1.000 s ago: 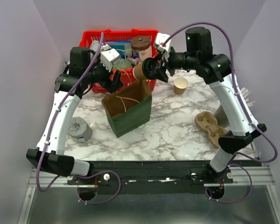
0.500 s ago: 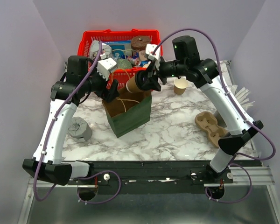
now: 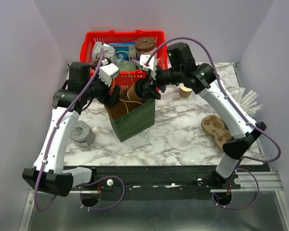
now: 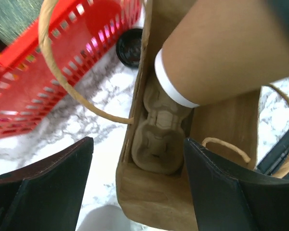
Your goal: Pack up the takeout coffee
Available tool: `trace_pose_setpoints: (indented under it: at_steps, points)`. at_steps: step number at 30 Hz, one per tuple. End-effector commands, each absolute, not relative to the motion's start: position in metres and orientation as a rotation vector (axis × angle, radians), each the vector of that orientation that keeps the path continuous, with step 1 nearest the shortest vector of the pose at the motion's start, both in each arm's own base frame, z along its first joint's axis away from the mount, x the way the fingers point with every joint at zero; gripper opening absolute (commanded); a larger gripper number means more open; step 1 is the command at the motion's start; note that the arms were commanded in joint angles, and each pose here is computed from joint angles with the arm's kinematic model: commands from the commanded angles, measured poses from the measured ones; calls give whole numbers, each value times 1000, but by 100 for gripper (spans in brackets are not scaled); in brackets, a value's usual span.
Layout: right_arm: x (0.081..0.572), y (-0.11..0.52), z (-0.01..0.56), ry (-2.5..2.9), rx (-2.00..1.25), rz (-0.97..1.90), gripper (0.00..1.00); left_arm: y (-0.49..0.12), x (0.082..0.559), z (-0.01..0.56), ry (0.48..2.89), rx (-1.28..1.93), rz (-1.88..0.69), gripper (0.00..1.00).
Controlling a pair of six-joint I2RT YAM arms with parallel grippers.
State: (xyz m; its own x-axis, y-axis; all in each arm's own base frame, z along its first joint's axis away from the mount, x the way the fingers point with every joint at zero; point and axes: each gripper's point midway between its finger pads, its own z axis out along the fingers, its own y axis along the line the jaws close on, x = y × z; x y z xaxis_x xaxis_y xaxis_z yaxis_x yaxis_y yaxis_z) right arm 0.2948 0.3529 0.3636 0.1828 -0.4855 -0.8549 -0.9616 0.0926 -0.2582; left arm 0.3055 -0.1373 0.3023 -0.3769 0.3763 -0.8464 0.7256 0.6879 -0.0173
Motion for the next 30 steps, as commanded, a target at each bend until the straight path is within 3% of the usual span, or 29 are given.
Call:
trace_pose_setpoints:
  at_steps: [1, 6, 10, 17, 20, 21, 23, 24, 30]
  points:
    - [310, 353, 348, 1504, -1520, 590, 1, -138, 280, 347, 1776, 907, -475, 84]
    - [315, 353, 332, 1550, -1526, 577, 0, -148, 257, 340, 1755, 1001, -566, 76]
    - [320, 355, 326, 1571, -1524, 568, 0, -171, 240, 333, 1747, 1075, -803, 75]
    - [319, 356, 321, 1594, -1530, 583, 1, -184, 256, 325, 1759, 1044, -896, 67]
    - [322, 354, 319, 1618, -1509, 569, 0, -187, 255, 333, 1734, 1056, -906, 50]
    - [322, 354, 316, 1628, -1507, 567, 1, -188, 252, 335, 1731, 1066, -920, 38]
    - [326, 353, 315, 1642, -1488, 556, 1, -192, 242, 338, 1733, 1089, -946, 26]
    - [327, 352, 314, 1651, -1480, 551, 1, -194, 237, 340, 1728, 1100, -962, 12]
    - [338, 357, 311, 1683, -1434, 536, 0, -219, 203, 345, 1680, 1186, -1053, 0]
